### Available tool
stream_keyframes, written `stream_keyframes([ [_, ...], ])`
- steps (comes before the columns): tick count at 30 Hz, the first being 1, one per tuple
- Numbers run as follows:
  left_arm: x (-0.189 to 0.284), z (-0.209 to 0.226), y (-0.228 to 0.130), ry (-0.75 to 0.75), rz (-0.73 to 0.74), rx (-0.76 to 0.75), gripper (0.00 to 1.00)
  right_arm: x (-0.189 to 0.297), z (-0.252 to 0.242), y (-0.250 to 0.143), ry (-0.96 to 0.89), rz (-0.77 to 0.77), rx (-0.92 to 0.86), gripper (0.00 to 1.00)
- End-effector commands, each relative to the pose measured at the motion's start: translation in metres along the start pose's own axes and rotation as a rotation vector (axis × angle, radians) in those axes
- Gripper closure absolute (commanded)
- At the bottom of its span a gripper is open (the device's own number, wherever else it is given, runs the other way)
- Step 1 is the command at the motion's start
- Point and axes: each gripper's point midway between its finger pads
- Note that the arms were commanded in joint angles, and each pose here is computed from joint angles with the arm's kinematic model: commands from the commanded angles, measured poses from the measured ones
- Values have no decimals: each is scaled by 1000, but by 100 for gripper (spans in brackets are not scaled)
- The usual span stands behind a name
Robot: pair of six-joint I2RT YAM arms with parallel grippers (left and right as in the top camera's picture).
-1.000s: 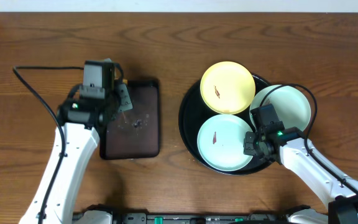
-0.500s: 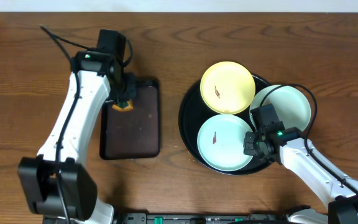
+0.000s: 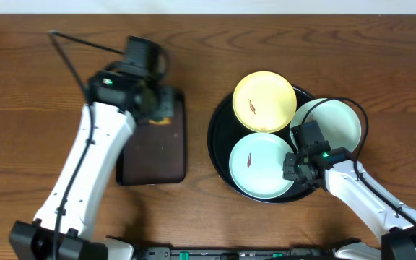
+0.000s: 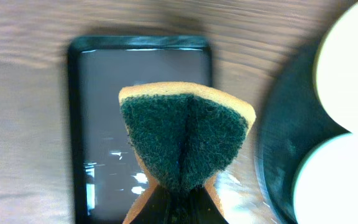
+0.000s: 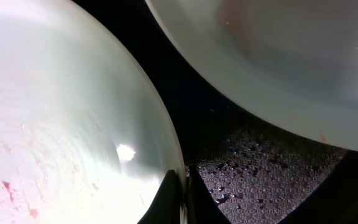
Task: Clean dirty plates on tray and stack at the side
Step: 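Carry the sponge with left gripper over to the lower pale green plate, then scrub the lower pale green plate with the sponge in left gripper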
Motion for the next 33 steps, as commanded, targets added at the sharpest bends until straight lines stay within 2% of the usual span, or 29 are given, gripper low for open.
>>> stream_keyframes([
  [1,-11,-46,-21,-61,46,-79,93,-2,-2,-5,-17,10,28,99],
  [8,-45,-117,-75,-101,132,-185,93,-2,-2,-5,-16,10,28,99],
  [16,-94,-166,-139,-83,236,-343,93,-2,-2,-5,-17,11,28,99],
  [20,-114,-174,-151,-70,257,-370,93,-2,-2,-5,-17,11,28,99],
  [33,-146,-163,-157,-6,252,-378,93,-2,-2,-6,-18,14,28,99],
])
Point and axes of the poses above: each gripper's point midway between its finger pads, its own x axis back along the fingers, its own z axis along the line the jaws close on, y = z × x, and after that the axes turned 9 degrees about x, right-handed
